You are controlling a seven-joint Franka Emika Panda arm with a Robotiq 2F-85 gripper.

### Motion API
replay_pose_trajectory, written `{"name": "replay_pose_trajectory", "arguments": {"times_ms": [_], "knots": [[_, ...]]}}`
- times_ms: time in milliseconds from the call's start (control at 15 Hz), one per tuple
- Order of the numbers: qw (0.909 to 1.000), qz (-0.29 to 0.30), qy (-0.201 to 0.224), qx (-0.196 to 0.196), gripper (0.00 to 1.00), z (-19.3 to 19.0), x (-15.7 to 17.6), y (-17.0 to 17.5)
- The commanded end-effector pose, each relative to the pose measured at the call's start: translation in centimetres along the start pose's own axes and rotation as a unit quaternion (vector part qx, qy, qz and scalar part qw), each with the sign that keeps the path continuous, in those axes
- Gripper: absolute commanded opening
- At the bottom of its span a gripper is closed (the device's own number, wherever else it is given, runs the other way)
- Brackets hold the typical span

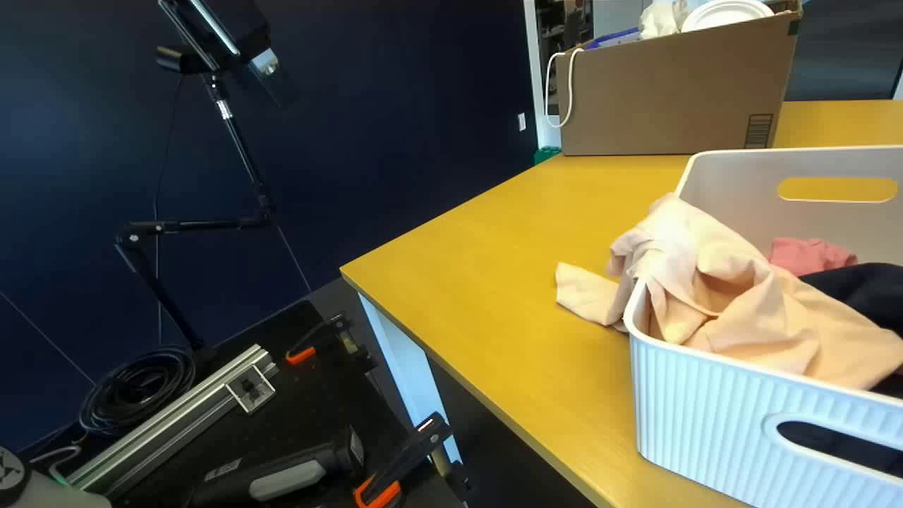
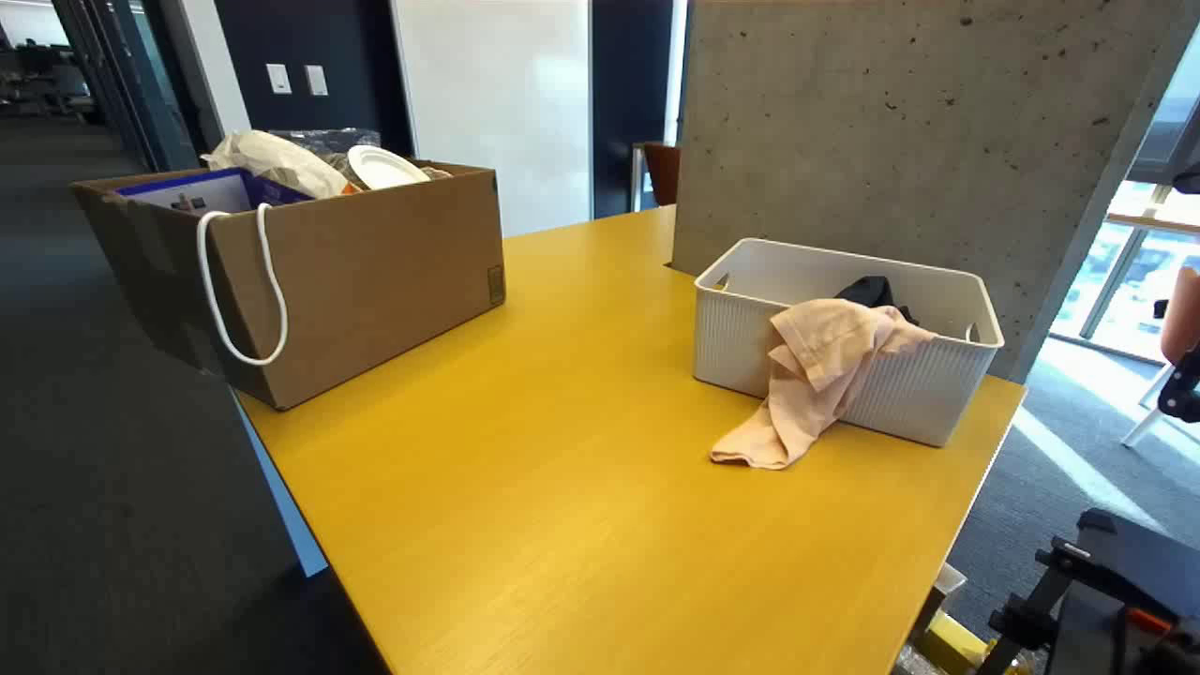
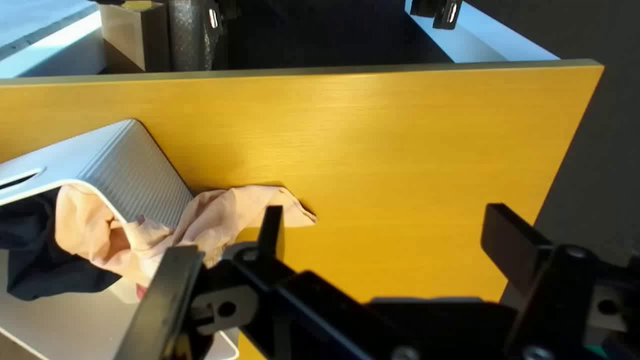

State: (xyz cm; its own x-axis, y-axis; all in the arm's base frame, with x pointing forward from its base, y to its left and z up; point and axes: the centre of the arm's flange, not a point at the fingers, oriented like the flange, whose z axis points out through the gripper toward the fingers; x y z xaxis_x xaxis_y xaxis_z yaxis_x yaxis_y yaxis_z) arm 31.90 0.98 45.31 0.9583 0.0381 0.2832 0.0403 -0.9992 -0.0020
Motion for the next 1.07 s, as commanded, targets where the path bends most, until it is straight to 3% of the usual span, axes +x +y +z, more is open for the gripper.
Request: {"name": "replay_pose_trajectory", "arguments": {"times_ms": [0,467,800,1000], "knots": [[1.0,0.0,-0.008,0.0,1.0,0.6,-0.3,0.0],[0.9998,0.0,-0.021,0.0,1.0,1.6,-0.7,0.0],[0.997,0.035,-0.032,0.061,1.0,-1.6,8.8,1.3],[0.9888,0.076,-0.08,0.1,1.0,0.7,14.2,2.0]]}}
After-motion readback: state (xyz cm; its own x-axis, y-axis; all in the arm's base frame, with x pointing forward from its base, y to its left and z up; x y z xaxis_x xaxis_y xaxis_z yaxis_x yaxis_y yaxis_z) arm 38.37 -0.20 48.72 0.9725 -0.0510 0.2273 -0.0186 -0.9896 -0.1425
